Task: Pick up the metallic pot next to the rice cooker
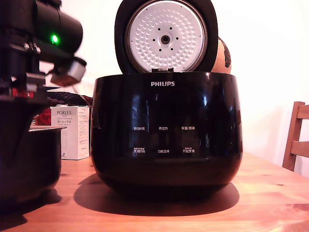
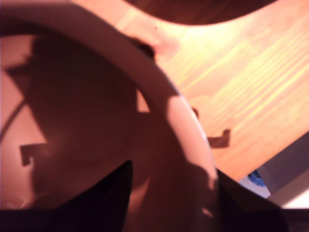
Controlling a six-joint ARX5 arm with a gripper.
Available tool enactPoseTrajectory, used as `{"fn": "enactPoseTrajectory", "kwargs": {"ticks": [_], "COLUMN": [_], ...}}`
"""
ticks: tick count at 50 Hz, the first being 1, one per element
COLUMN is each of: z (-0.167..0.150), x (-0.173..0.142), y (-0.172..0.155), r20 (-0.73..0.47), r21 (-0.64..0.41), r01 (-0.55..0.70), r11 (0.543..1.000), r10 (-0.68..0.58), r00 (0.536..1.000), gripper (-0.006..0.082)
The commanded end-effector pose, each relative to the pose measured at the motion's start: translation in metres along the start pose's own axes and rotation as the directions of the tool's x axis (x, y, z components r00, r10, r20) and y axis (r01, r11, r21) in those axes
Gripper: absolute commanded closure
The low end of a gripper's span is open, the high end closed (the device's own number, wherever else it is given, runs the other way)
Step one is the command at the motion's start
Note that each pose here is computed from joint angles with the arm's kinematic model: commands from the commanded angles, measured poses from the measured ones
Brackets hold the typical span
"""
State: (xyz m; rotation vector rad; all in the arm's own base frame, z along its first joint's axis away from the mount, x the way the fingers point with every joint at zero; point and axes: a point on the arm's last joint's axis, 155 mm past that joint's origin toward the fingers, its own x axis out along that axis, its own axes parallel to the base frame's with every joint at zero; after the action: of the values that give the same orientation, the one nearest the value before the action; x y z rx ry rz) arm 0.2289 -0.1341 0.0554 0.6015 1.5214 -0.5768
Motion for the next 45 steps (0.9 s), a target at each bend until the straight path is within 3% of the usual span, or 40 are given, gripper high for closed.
{"fn": "enactPoseTrajectory", "kwargs": {"ticks": [1, 9, 22, 35, 45], "z": [0.002, 0.002, -0.008, -0.016, -0.022], "x": [0.002, 0.002, 0.000, -0.001, -0.012], "y": [0.000, 0.000, -0.021, -0.024, -0.016], "r20": [-0.005, -0.003, -0.037, -0.069, -0.052], "r21": [0.006, 0.002, -0.001, 0.025, 0.031], "r01": [-0.001, 0.003, 0.109, 0.124, 0.068], "r11": [1.000, 1.000, 0.994, 0.992, 0.997], "r10": [0.001, -0.003, -0.109, -0.122, -0.066], "r00": [1.000, 1.000, 0.993, 0.990, 0.996], "gripper": [0.0370, 0.0407, 0.0787, 0.0787, 0.0787]}}
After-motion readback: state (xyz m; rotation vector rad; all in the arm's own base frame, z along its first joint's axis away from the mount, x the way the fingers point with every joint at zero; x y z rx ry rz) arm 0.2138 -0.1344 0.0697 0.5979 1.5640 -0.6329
